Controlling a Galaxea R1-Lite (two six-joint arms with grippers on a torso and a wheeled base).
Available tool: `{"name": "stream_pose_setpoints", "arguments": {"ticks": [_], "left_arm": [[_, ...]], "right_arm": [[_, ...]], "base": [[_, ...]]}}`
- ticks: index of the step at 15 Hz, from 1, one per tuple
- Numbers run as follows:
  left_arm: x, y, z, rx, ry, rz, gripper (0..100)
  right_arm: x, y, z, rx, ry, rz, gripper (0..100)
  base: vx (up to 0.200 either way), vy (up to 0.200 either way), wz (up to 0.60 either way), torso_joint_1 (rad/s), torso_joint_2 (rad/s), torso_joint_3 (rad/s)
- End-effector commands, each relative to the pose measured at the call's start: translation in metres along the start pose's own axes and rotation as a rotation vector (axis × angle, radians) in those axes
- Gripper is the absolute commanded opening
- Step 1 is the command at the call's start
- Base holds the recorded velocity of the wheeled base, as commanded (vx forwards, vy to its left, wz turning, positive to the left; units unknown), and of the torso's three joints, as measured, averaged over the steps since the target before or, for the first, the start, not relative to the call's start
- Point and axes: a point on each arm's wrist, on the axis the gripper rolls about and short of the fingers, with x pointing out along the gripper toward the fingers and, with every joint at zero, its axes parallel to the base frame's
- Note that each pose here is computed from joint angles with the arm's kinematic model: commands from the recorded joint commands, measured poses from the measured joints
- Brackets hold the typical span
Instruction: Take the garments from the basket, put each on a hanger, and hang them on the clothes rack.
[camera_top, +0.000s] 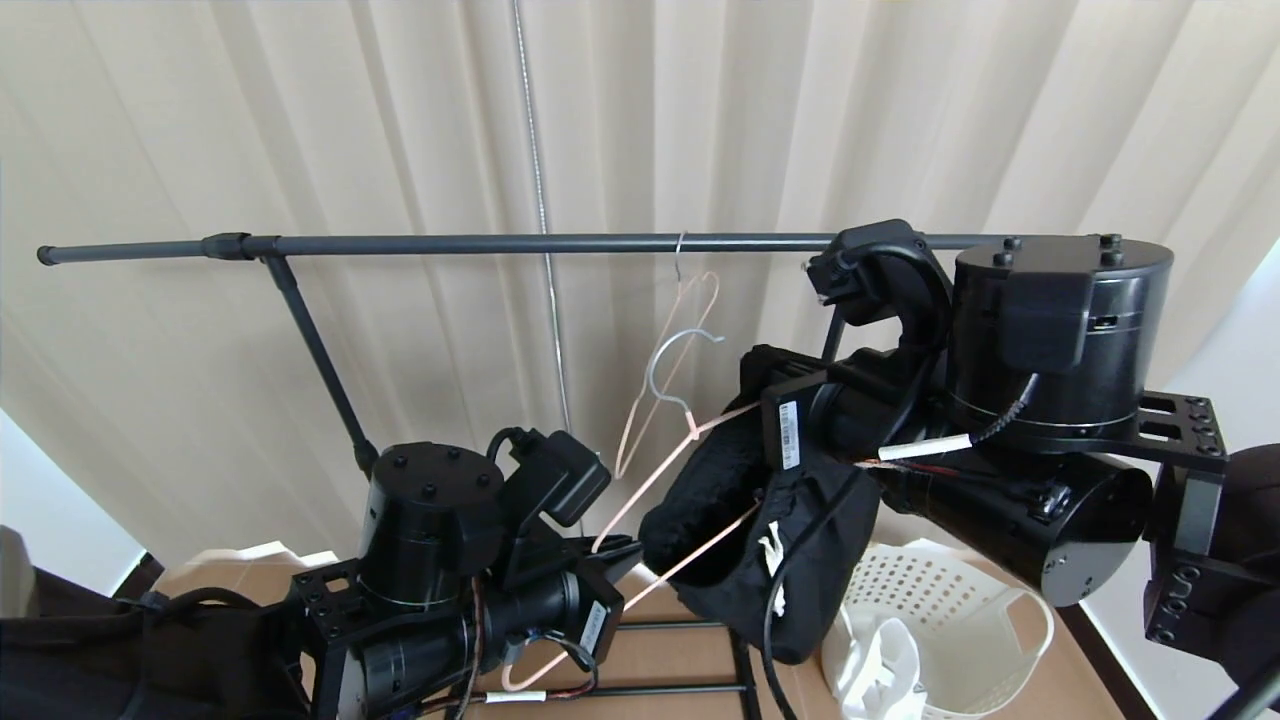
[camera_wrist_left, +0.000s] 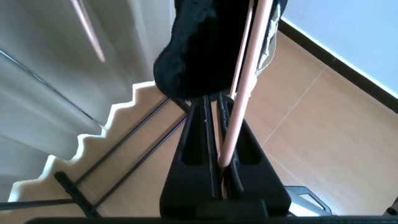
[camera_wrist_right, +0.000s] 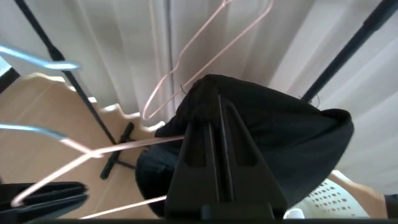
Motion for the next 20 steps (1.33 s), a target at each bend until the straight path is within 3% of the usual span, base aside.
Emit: {"name": "stream_pose_setpoints", "arguments": {"ticks": [1, 5, 6, 10, 20], "left_arm": [[0.003, 0.000, -0.002, 0.000, 0.008, -0.001, 0], [0.003, 0.000, -0.001, 0.006, -0.022, 0.007, 0], [0.002, 0.000, -0.002, 0.007, -0.020, 0.019, 0], [-0.008, 0.000, 0.002, 0.012, -0.044, 0.022, 0], [-0.008, 0.002, 0.008, 0.001, -0.093, 0.033, 0]], "right_arm": [[-0.009, 0.013, 0.002, 0.018, -0.013, 0.044, 0], [-0.010, 0.018, 0.001, 0.033, -0.015, 0.050, 0], [-0.007, 0.013, 0.003, 0.037, -0.020, 0.020, 100], [-0.003, -0.002, 0.009, 0.048, -0.032, -0.030, 100], [0.000, -0.002, 0.006, 0.041, -0.022, -0.032, 100]], "base": [[0.000, 0.000, 0.00, 0.000, 0.00, 0.000], [0.000, 0.000, 0.00, 0.000, 0.00, 0.000], [0.000, 0.000, 0.00, 0.000, 0.00, 0.000], [0.000, 0.000, 0.00, 0.000, 0.00, 0.000], [0.000, 0.000, 0.00, 0.000, 0.00, 0.000]]}}
